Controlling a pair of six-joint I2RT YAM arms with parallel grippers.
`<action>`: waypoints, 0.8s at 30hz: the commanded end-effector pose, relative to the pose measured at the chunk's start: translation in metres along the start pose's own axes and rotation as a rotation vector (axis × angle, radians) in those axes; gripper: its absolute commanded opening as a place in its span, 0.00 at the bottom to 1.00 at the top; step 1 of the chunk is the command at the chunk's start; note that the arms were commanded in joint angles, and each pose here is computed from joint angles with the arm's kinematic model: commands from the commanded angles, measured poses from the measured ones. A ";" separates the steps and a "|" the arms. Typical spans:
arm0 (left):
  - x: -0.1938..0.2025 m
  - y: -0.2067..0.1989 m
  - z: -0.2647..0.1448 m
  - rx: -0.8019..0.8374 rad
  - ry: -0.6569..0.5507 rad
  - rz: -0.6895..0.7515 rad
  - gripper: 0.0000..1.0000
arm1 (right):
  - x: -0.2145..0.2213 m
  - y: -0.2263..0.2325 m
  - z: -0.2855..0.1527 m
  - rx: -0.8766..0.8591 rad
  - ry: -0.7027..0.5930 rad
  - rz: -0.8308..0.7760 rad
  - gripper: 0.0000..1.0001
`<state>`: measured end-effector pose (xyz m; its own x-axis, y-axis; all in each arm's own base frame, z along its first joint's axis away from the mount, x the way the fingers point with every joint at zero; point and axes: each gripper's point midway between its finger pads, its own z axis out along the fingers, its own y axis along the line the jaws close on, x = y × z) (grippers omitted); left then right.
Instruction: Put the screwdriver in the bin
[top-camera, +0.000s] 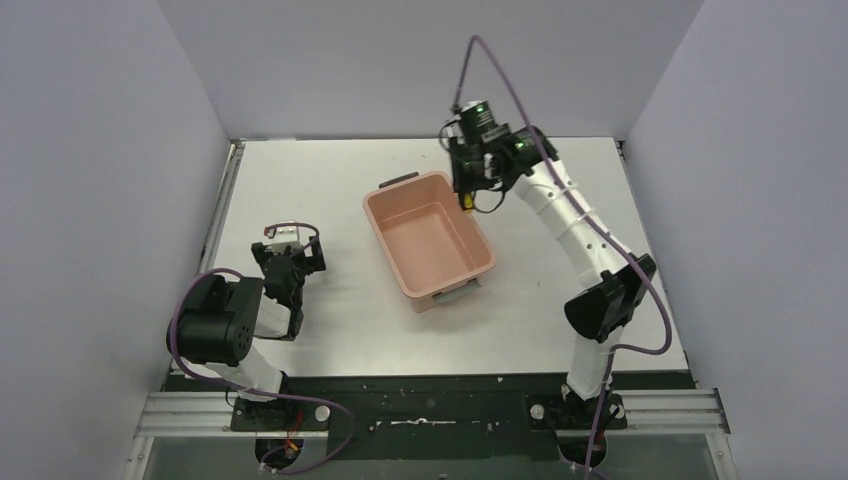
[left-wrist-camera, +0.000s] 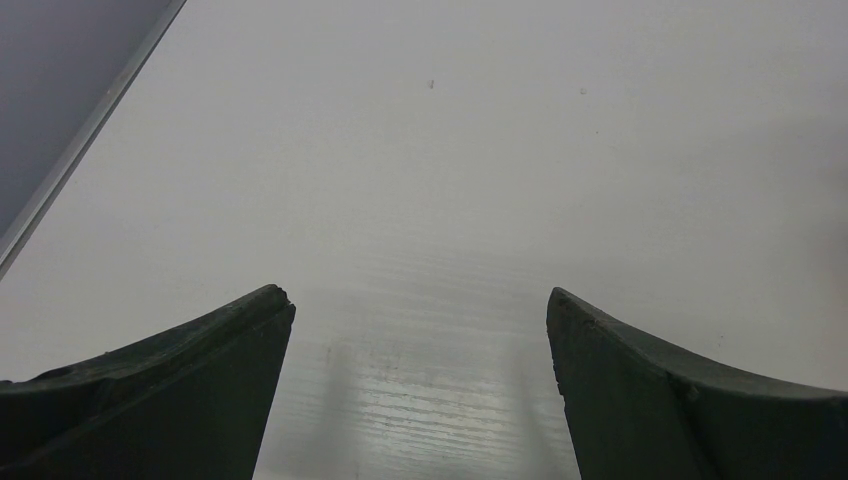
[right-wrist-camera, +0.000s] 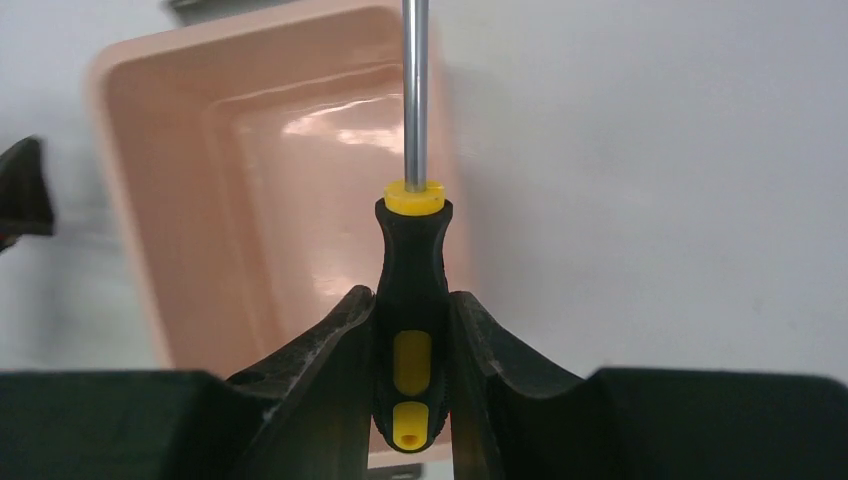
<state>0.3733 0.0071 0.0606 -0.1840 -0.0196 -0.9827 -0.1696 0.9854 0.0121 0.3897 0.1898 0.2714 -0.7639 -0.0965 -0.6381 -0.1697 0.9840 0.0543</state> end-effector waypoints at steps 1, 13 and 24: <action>-0.015 -0.002 0.002 0.015 -0.048 -0.006 0.97 | -0.009 0.097 -0.015 -0.173 -0.091 -0.067 0.00; -0.014 -0.002 0.002 0.014 -0.047 -0.007 0.97 | 0.101 0.131 0.083 -0.158 0.097 -0.199 0.00; -0.014 -0.002 0.002 0.013 -0.047 -0.007 0.97 | 0.177 0.099 0.162 -0.016 0.240 -0.266 0.19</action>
<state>0.3733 0.0070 0.0606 -0.1840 -0.0196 -0.9827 -0.1692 0.9855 0.0120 0.3151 0.2904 0.0304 -0.8459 -0.4152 -0.3347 -0.4207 0.9052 -0.0595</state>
